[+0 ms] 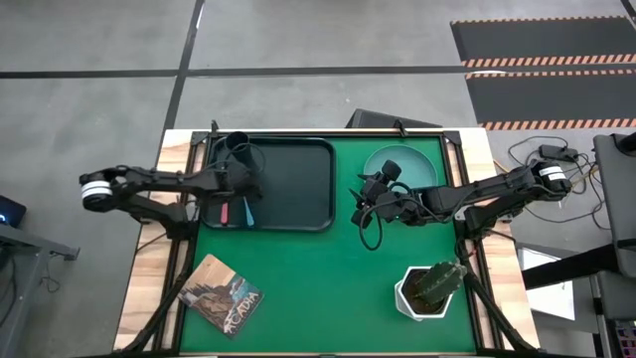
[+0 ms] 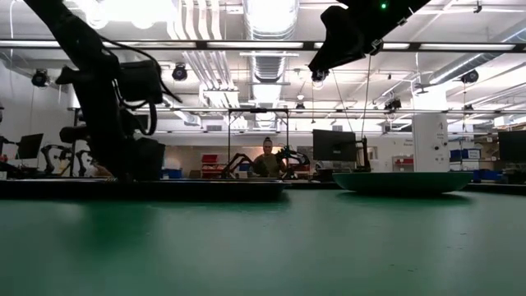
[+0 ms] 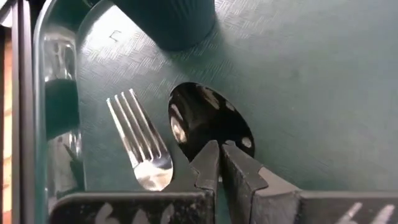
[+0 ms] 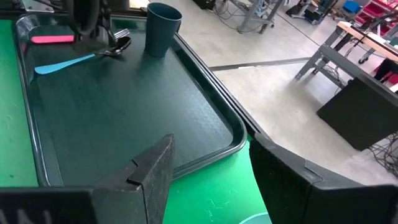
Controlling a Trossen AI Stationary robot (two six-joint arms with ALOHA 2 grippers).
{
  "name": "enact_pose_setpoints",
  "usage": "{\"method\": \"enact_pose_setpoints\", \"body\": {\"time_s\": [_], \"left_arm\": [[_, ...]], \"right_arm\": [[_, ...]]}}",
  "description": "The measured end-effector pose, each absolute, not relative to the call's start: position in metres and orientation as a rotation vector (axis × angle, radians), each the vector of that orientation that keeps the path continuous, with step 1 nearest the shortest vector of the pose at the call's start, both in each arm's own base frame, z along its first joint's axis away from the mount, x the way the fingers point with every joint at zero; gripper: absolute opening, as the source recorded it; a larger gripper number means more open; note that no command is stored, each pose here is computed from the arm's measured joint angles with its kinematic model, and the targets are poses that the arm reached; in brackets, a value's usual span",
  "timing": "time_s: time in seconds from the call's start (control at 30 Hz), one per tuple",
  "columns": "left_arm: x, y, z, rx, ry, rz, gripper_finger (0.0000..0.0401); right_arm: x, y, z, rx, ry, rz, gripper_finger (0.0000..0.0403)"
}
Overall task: Pick and place plate/cup/fork/spoon on tray
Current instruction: Put the blue spoon on the black serving tray to the right of the pink fork
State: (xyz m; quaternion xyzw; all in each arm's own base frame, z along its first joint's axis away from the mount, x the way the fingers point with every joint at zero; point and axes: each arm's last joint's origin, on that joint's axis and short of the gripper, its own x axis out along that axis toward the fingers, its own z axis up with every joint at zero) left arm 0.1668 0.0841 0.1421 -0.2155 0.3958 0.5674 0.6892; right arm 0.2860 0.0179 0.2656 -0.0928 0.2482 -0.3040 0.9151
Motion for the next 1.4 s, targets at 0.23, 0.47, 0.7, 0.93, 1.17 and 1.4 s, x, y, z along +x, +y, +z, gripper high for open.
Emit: {"method": "enact_pose_setpoints", "body": {"time_s": [0.23, 0.47, 0.7, 0.93, 1.17, 1.4], "left_arm": [[0.175, 0.089, 0.134, -0.451, 0.883, 1.277, 0.0000], [0.178, 0.090, 0.131, -0.450, 0.868, 1.272, 0.0000], [0.183, 0.092, 0.133, -0.453, 0.824, 1.248, 0.0000], [0.186, 0.093, 0.134, -0.462, 0.817, 1.220, 0.0000], [0.186, 0.093, 0.140, -0.422, 0.806, 1.225, 0.0000], [0.183, 0.094, 0.133, -0.380, 0.818, 1.274, 0.0000]], "right_arm": [[0.286, 0.018, 0.266, -0.191, 0.512, -0.626, 0.0196], [0.286, 0.018, 0.266, -0.191, 0.512, -0.626, 0.0196], [0.286, 0.018, 0.266, -0.191, 0.511, -0.626, 0.0196], [0.286, 0.018, 0.266, -0.191, 0.511, -0.626, 0.0196], [0.286, 0.018, 0.265, -0.192, 0.513, -0.626, 0.0196], [0.285, 0.018, 0.265, -0.192, 0.520, -0.626, 0.0196]]}}
